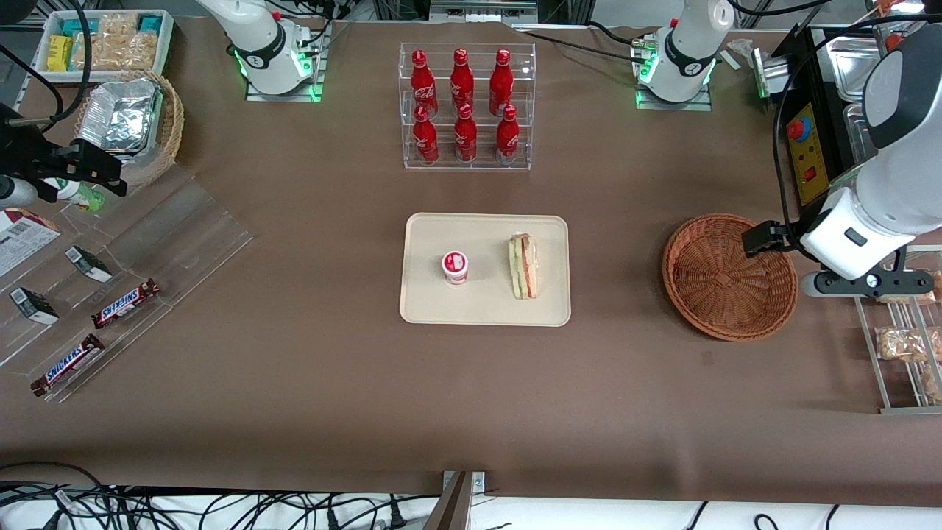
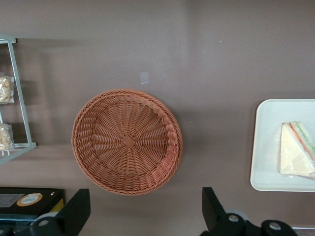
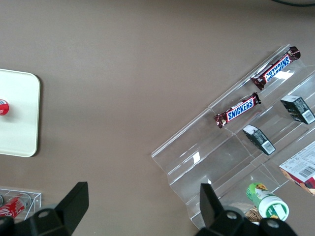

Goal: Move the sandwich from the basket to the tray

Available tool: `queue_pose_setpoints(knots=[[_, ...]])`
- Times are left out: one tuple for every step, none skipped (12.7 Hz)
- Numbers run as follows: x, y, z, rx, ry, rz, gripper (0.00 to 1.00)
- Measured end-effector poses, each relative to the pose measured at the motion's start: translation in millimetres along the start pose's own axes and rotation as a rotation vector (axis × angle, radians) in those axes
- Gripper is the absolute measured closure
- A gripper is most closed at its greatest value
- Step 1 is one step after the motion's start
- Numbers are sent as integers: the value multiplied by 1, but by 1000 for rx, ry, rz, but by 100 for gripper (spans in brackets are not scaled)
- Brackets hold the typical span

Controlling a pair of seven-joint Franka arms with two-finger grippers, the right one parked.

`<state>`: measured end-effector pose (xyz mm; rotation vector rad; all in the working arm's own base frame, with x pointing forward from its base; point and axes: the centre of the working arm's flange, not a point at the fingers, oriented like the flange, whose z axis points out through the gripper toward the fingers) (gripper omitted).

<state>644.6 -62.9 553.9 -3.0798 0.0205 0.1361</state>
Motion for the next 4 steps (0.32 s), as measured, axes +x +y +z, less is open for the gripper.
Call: queue_pose_setpoints(knots=[[1, -5, 2, -9, -5, 18, 0], [1, -12, 4, -22, -9, 28, 0], [2, -21, 6, -38, -14, 34, 0], [3, -28, 8, -58, -18, 45, 0]])
